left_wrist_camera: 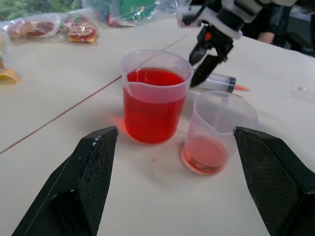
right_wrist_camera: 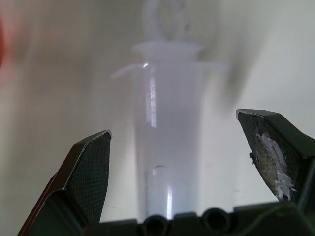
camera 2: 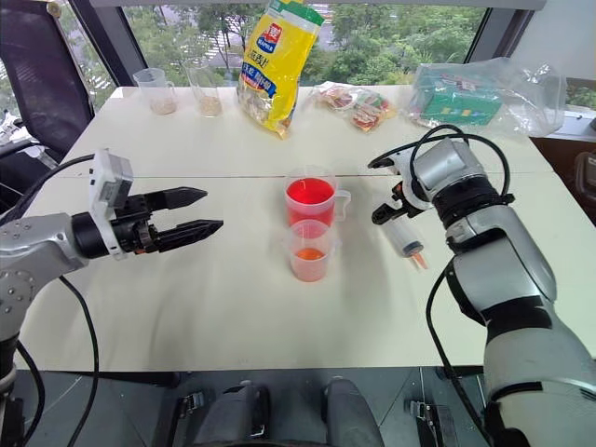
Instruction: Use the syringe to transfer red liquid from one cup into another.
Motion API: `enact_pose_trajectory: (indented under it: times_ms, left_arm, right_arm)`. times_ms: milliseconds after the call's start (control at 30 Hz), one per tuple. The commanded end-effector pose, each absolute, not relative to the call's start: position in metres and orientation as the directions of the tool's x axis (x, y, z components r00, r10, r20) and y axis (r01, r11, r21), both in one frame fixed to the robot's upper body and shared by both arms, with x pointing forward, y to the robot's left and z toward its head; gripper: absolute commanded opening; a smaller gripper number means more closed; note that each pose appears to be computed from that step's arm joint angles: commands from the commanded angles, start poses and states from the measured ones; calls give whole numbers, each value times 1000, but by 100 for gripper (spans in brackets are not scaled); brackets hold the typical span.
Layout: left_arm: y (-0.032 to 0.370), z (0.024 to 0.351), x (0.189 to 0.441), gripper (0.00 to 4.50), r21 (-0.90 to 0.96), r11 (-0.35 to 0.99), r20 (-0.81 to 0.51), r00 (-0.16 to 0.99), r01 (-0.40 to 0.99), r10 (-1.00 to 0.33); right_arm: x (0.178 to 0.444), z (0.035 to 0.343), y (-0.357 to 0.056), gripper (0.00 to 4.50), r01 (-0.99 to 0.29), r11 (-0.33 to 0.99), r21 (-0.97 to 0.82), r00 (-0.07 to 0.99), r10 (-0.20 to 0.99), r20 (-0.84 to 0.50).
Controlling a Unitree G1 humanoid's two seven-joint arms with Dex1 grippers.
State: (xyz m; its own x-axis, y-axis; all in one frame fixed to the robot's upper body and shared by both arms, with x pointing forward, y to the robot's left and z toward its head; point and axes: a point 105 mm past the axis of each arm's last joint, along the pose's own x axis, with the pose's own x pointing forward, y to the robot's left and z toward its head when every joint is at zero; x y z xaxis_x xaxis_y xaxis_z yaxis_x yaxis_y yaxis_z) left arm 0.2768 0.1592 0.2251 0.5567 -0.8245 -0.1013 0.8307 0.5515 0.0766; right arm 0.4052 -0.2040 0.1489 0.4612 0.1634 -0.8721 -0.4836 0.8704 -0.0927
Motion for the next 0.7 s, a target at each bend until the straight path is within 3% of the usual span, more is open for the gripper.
enact_pose_trajectory:
  times_ms: [33, 100, 167, 200, 333, 367, 533, 700]
  left_arm:
    - [163, 239, 272, 389, 131, 570, -58, 581, 811, -812]
    - [164, 239, 271, 389, 134, 579, -55, 589, 805, -806]
    - [164, 239, 271, 389, 136, 583, -54, 594, 801, -803]
    - [164, 239, 271, 389, 137, 585, -53, 595, 800, -802]
    - [166, 241, 272, 389, 142, 590, -49, 601, 795, -798]
    - [167, 242, 273, 389, 143, 590, -49, 601, 794, -797]
    - [169, 247, 277, 389, 152, 583, -48, 595, 798, -802]
    - [174, 258, 283, 389, 179, 573, -50, 589, 800, -806]
  right_arm:
    - [411, 160, -203, 444, -490, 864, -116, 484, 158, -861]
    - [412, 157, -204, 444, -486, 867, -114, 478, 154, -865]
    - [412, 155, -204, 392, -489, 865, -112, 471, 154, -869]
    - [412, 154, -203, 360, -491, 864, -109, 467, 155, -871]
    - [411, 151, -204, 157, -492, 865, -99, 452, 156, -878]
    - [411, 151, -203, 141, -491, 866, -96, 449, 157, -880]
    - [414, 162, -204, 141, -473, 875, -100, 484, 164, -860]
    - [427, 212, -209, 141, -420, 890, -179, 662, 165, -731]
